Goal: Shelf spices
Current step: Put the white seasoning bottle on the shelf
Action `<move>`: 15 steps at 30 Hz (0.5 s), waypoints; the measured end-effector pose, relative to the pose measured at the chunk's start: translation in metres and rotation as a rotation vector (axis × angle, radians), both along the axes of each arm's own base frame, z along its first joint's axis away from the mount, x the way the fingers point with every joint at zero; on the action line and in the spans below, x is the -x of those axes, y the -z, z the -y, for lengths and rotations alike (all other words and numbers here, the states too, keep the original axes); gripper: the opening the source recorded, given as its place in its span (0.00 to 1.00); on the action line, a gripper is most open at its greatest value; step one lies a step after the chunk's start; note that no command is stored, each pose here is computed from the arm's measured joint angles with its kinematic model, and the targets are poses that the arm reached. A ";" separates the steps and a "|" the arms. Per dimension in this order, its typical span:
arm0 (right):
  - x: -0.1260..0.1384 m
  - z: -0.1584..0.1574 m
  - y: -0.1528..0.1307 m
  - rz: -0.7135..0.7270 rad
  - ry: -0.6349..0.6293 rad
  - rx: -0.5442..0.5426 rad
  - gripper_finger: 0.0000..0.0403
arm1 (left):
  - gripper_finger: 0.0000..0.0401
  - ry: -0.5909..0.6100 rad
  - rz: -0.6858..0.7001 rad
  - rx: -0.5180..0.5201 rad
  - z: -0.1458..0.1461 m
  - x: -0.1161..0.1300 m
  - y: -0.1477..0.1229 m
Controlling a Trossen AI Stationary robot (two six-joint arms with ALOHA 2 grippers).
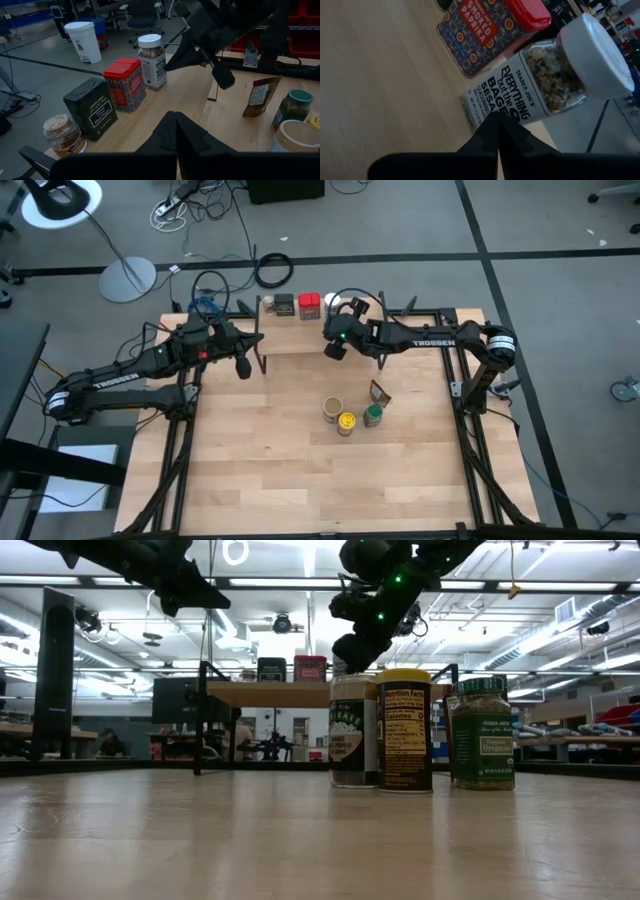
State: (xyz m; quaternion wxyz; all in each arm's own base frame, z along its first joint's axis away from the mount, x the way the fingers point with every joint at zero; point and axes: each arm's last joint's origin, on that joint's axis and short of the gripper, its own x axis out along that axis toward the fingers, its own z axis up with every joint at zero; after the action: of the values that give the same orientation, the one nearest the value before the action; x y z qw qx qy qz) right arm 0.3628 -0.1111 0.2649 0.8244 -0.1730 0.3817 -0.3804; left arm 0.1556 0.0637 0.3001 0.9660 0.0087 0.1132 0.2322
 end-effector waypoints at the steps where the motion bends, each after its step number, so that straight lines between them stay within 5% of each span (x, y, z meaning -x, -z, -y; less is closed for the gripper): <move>1: 0.000 0.000 0.000 -0.004 0.002 -0.001 0.00 | 0.00 0.000 0.000 0.000 0.000 0.000 0.000; 15: 0.005 0.009 0.002 -0.030 0.024 -0.010 0.00 | 0.00 0.000 -0.011 0.003 0.000 0.000 0.001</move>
State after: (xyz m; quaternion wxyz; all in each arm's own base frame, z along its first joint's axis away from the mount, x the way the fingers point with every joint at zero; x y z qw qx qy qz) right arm 0.3579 -0.1203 0.2628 0.8148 -0.1698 0.3981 -0.3858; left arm 0.1554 0.0637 0.2990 0.9654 0.0085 0.1188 0.2322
